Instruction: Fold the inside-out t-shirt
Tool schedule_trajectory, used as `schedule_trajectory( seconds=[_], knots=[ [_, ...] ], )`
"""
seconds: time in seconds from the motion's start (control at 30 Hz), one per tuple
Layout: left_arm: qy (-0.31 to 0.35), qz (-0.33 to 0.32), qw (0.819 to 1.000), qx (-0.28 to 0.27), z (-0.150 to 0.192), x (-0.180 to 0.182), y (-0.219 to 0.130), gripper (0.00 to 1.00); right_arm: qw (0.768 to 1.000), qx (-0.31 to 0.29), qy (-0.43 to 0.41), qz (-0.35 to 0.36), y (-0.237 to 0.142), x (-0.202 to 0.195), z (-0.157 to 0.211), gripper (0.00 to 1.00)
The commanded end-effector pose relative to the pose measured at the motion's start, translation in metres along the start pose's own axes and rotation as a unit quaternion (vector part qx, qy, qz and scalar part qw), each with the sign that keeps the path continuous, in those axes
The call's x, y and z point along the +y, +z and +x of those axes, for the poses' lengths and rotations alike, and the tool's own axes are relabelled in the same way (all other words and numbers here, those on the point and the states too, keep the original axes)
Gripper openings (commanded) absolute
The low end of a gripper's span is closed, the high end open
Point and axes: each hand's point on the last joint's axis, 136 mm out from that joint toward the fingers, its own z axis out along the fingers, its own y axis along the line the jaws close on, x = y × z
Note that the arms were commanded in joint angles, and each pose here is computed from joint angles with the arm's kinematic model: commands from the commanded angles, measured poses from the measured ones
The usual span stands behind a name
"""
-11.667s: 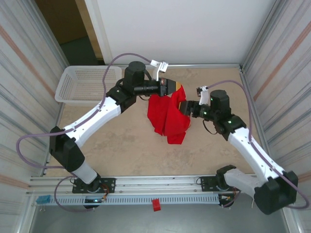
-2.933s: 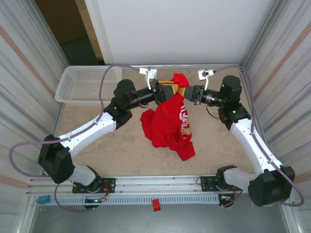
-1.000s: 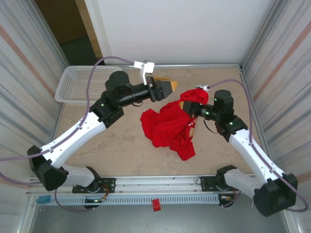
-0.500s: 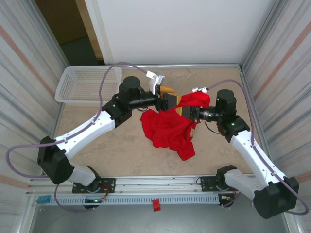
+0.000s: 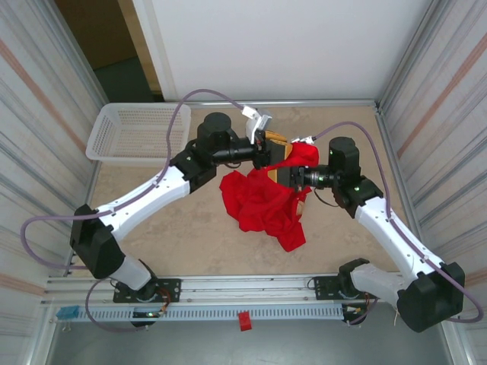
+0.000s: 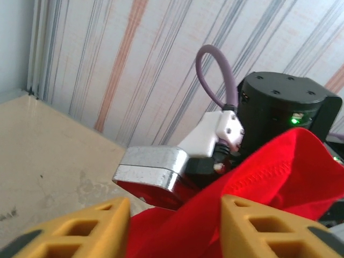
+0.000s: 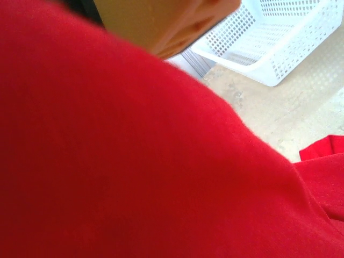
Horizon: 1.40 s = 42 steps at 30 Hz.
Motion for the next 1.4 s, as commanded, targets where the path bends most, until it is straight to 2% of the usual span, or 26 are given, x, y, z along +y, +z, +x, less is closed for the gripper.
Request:
schedule_trajectory(
  seconds=[0.0, 0.03, 0.17, 0.2, 0.27, 0.3, 0.37, 0.43, 0.63, 0.8, 1.0, 1.13, 1.2, 1.27, 1.33, 1.37],
  knots=[
    [0.014, 0.008, 1.0, 0.004, -0.009, -0.007, 0.0, 0.09, 0.999, -0.006, -0.032, -0.015, -0.004, 0.014, -0.009, 0.0],
    [0.009, 0.005, 1.0, 0.009, -0.01, -0.005, -0.001, 0.0, 0.999, -0.006, -0.03, -0.013, -0.005, 0.012, -0.008, 0.0],
    [-0.028, -0.001, 1.0, -0.009, -0.031, 0.001, -0.023, 0.0, 1.0, -0.009, -0.003, 0.028, -0.007, -0.026, -0.006, 0.0],
    [-0.042, 0.003, 0.999, -0.015, -0.037, 0.001, -0.03, 0.0, 0.999, -0.012, 0.01, 0.046, -0.007, -0.04, -0.007, 0.08],
    [-0.073, 0.021, 0.997, -0.027, -0.049, -0.003, -0.045, 0.0, 0.995, -0.017, 0.046, 0.091, -0.008, -0.077, -0.009, 0.42],
    [-0.084, 0.025, 0.996, -0.032, -0.053, -0.004, -0.05, 0.0, 0.991, -0.018, 0.061, 0.117, -0.008, -0.092, -0.01, 0.5],
    [-0.115, 0.033, 0.992, -0.046, -0.06, -0.003, -0.061, 0.0, 0.983, -0.015, 0.083, 0.166, -0.009, -0.114, -0.013, 0.57],
    [-0.143, 0.033, 0.988, -0.055, -0.063, 0.0, -0.067, 0.0, 0.976, -0.018, 0.093, 0.194, -0.013, -0.121, -0.017, 0.59],
    [-0.207, 0.019, 0.976, -0.068, -0.059, 0.019, -0.069, 0.0, 0.962, -0.038, 0.099, 0.253, -0.046, -0.095, -0.014, 0.6],
    [-0.212, 0.02, 0.975, -0.067, -0.056, 0.022, -0.067, 0.0, 0.96, -0.099, 0.055, 0.258, -0.067, -0.041, -0.034, 0.74],
    [-0.213, 0.019, 0.975, -0.064, -0.054, 0.021, -0.065, 0.0, 0.961, -0.112, 0.037, 0.252, -0.052, -0.027, -0.063, 0.78],
    [-0.211, 0.02, 0.975, -0.064, -0.054, 0.019, -0.065, 0.0, 0.959, -0.107, 0.036, 0.259, -0.035, -0.036, -0.073, 0.75],
    [-0.212, 0.02, 0.975, -0.064, -0.053, 0.019, -0.065, 0.0, 0.957, -0.111, 0.04, 0.265, -0.031, -0.044, -0.077, 0.68],
    [-0.213, 0.021, 0.975, -0.061, -0.051, 0.019, -0.063, 0.0, 0.957, -0.117, 0.038, 0.262, -0.03, -0.045, -0.083, 0.47],
    [-0.216, 0.011, 0.974, -0.062, -0.049, 0.024, -0.064, 0.0, 0.961, -0.117, 0.038, 0.25, -0.03, -0.041, -0.09, 0.05],
    [-0.217, 0.006, 0.974, -0.061, -0.048, 0.027, -0.064, 0.0, 0.962, -0.115, 0.036, 0.243, -0.033, -0.037, -0.092, 0.0]
  ],
)
